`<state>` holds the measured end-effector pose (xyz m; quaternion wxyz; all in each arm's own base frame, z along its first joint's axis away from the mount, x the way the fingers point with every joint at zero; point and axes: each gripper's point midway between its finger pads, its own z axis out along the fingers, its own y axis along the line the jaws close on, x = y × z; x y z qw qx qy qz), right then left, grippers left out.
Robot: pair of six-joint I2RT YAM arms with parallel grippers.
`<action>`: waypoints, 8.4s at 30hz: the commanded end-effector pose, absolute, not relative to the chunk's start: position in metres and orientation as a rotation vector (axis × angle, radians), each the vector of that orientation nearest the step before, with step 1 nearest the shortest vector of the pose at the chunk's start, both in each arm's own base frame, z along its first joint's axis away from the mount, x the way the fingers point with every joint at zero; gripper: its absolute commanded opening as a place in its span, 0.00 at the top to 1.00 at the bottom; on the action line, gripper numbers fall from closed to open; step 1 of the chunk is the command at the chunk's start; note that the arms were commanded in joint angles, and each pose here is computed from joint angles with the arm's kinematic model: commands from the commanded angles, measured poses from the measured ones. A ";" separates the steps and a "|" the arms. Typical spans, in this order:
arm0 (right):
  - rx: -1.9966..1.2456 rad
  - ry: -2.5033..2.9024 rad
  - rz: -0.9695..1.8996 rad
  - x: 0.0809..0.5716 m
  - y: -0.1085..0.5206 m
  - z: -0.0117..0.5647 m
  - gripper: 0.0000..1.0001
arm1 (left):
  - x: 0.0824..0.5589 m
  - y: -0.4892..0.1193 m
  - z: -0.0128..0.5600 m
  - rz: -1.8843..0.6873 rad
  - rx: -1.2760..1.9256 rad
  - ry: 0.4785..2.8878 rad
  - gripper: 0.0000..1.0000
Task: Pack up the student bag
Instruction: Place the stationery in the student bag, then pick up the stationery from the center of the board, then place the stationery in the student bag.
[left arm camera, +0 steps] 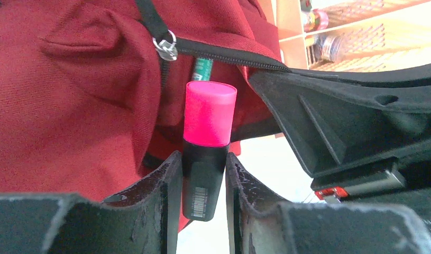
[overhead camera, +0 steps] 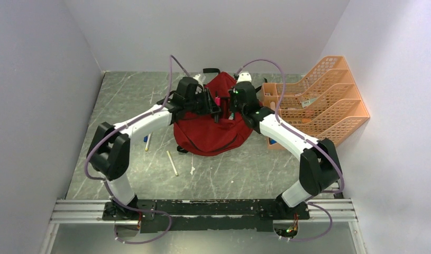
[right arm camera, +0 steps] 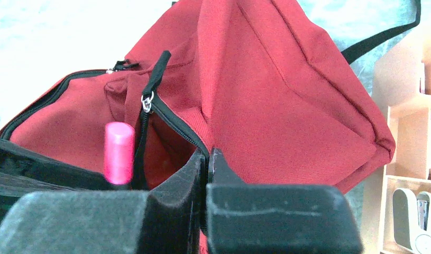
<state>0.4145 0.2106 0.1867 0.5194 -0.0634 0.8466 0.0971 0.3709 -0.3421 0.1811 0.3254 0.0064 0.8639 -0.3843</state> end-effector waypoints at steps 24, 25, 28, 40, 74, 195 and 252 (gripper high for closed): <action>-0.102 1.938 0.287 0.412 0.208 0.217 1.00 | 0.407 -0.408 0.185 -1.200 0.000 2.227 0.95; -0.101 1.939 0.286 0.412 0.207 0.217 1.00 | 0.410 -0.408 0.185 -1.199 -0.007 2.224 0.95; -0.104 1.941 0.287 0.412 0.207 0.216 1.00 | 0.418 -0.410 0.183 -1.207 -0.038 2.220 0.95; -0.102 1.924 0.281 0.415 0.207 0.218 1.00 | 0.425 -0.411 0.183 -1.202 -0.024 2.208 0.46; -0.272 1.956 0.255 0.419 0.207 0.205 1.00 | 0.361 -0.207 0.188 -0.499 -0.098 2.246 0.48; -0.172 1.776 0.170 0.407 0.222 0.230 1.00 | 0.365 -0.352 0.194 -0.978 0.110 2.162 0.95; -0.209 1.813 0.245 0.400 0.233 0.220 1.00 | 0.410 -0.361 0.194 -1.188 -0.153 2.178 0.41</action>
